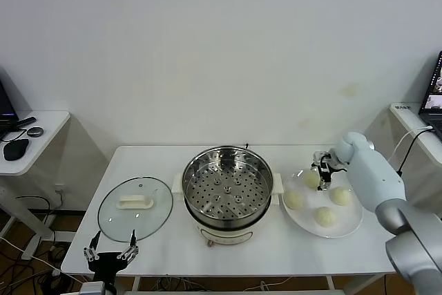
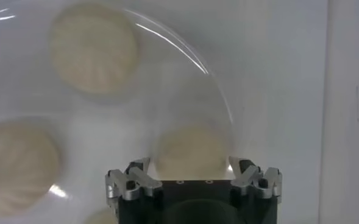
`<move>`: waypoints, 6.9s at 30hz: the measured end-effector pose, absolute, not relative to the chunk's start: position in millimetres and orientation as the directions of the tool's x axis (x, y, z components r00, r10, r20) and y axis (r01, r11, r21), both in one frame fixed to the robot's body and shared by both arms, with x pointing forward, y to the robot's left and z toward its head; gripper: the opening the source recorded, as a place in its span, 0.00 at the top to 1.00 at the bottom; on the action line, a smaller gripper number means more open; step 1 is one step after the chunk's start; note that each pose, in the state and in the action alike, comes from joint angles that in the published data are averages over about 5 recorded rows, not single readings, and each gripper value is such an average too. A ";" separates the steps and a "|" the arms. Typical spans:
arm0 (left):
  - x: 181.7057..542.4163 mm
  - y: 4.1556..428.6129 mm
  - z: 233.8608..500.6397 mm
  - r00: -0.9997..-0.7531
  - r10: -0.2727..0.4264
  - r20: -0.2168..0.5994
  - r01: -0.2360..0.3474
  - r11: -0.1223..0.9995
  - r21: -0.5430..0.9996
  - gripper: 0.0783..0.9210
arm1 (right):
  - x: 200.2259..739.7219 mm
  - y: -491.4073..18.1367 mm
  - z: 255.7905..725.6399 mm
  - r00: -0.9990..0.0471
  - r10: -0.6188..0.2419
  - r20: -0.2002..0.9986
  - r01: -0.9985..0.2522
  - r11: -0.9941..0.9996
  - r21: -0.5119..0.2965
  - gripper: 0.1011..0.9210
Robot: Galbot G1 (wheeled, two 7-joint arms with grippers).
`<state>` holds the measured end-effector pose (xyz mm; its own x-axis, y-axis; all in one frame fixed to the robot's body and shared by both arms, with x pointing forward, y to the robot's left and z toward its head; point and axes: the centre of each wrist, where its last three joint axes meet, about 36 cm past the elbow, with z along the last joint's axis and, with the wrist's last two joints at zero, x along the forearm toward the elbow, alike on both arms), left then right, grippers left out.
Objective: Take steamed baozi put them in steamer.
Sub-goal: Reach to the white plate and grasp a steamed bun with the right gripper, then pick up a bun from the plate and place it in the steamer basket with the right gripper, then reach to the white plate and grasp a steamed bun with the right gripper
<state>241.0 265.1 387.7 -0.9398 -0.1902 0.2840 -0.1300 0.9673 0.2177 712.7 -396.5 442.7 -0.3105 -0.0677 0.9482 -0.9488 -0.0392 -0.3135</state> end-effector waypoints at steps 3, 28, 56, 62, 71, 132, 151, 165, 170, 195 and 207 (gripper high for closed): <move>241.2 265.0 387.2 -0.940 -0.189 0.285 -0.129 0.968 0.217 0.12 | 712.1 -398.5 441.8 -0.314 -0.067 0.947 -0.948 -0.034 -0.317 0.14; 242.7 258.1 386.2 -0.941 -0.183 0.285 -0.127 0.971 0.203 0.12 | 712.3 -410.6 475.7 -0.353 -0.101 0.930 -0.934 -0.019 -0.357 0.48; 251.7 253.0 400.1 -0.952 -0.205 0.228 -0.159 0.966 0.203 0.12 | 773.4 -236.2 680.0 -0.205 -0.506 0.838 -0.680 -0.543 -0.493 0.47; 251.4 253.5 401.8 -0.952 -0.211 0.223 -0.167 0.966 0.198 0.12 | 769.0 -181.2 683.8 -0.127 -0.487 0.864 -0.504 -0.718 -0.479 0.47; 251.6 249.9 403.4 -0.953 -0.210 0.219 -0.172 0.968 0.181 0.12 | 750.0 -101.3 678.3 -0.098 -0.350 0.932 -0.252 -0.897 -0.364 0.47; 255.3 250.9 400.3 -0.950 -0.203 0.237 -0.166 0.972 0.166 0.12 | 703.0 -151.5 711.4 -0.166 -0.360 0.918 -0.376 -0.838 -0.396 0.12; 255.8 248.6 399.0 -0.953 -0.177 0.244 -0.138 0.976 0.166 0.12 | 631.8 -336.1 648.3 -0.190 -0.265 0.945 -0.948 -0.200 -0.247 0.12; 255.2 250.6 387.9 -0.944 -0.188 0.271 -0.146 0.975 0.168 0.12 | 624.8 -339.6 541.3 -0.137 -0.166 0.977 -0.984 -0.092 -0.153 0.12; 256.0 252.9 384.1 -0.941 -0.193 0.279 -0.149 0.974 0.172 0.12 | 633.0 -329.4 515.8 -0.134 -0.157 0.978 -0.984 -0.098 -0.150 0.12; 260.2 255.7 372.1 -0.933 -0.199 0.301 -0.151 0.973 0.174 0.12 | 656.4 -306.0 454.9 -0.134 -0.130 0.982 -0.988 -0.057 -0.143 0.12; 260.6 254.9 370.9 -0.932 -0.197 0.304 -0.150 0.974 0.171 0.12 | 656.0 -304.2 449.4 -0.129 -0.138 0.982 -0.991 -0.025 -0.134 0.16</move>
